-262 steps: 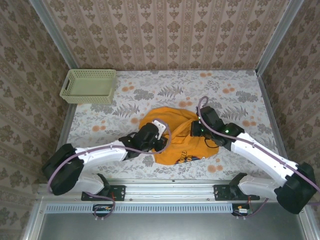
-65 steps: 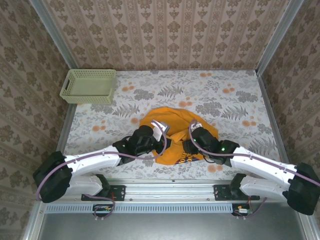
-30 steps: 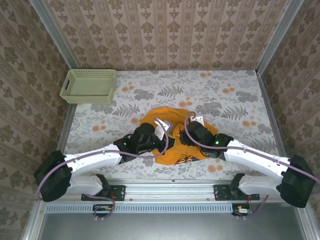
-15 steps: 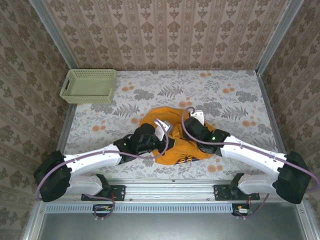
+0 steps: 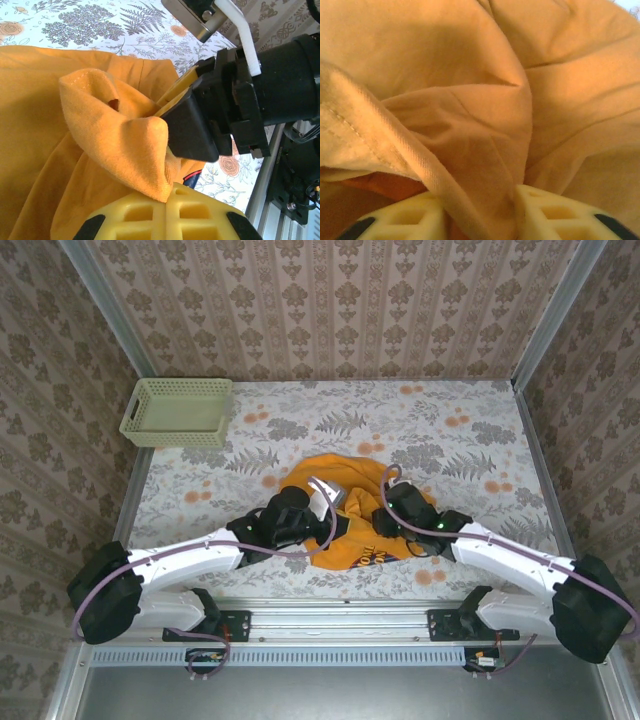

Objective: Fold the inside-out t-shirt

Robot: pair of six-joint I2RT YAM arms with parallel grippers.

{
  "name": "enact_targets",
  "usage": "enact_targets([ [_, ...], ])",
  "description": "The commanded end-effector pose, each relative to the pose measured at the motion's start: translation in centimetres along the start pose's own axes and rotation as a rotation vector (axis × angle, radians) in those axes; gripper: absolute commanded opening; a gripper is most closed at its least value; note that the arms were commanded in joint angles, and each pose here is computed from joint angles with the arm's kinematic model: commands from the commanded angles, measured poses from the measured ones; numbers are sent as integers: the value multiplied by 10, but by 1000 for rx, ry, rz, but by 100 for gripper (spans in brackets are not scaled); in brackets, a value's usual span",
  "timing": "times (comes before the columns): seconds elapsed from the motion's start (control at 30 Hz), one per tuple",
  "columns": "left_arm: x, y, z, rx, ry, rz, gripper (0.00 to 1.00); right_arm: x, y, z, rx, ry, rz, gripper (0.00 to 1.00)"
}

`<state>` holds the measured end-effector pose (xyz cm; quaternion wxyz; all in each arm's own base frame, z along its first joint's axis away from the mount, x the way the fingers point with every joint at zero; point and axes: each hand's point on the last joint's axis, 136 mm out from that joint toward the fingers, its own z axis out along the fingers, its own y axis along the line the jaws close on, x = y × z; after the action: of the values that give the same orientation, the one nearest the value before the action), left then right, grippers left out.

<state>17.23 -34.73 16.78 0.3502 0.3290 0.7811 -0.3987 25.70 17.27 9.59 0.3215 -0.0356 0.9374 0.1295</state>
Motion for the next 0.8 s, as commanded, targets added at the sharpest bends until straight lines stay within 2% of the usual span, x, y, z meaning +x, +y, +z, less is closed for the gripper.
enact_targets([
  [0.0, -2, 0, -4, -6, -10, 20, 0, -21, -13, -11, 33, -54, 42, 23],
  [0.13, 5, 8, 3, -35, 23, 10, 0, -17, -32, -16, -20, -54, 113, 14],
  [0.23, 6, 12, 9, -52, 38, -3, 0, -9, -45, -12, -59, -29, 176, 13],
  [0.3, 5, 11, 14, -45, 40, -11, 0, -2, -48, -6, -94, -2, 210, 21],
  [0.43, 1, 8, 25, -28, 51, -22, 0, -2, -50, 0, -85, 18, 218, 24],
  [0.5, -2, 5, 30, -18, 56, -23, 0, -6, -57, -2, -41, 4, 220, 36],
  [0.63, -9, 3, 37, -10, 52, -29, 0, -14, -62, -17, 5, -46, 199, 46],
  [0.77, -17, 7, 42, -44, 56, -45, 0, -12, -67, -34, 54, -92, 200, 50],
])
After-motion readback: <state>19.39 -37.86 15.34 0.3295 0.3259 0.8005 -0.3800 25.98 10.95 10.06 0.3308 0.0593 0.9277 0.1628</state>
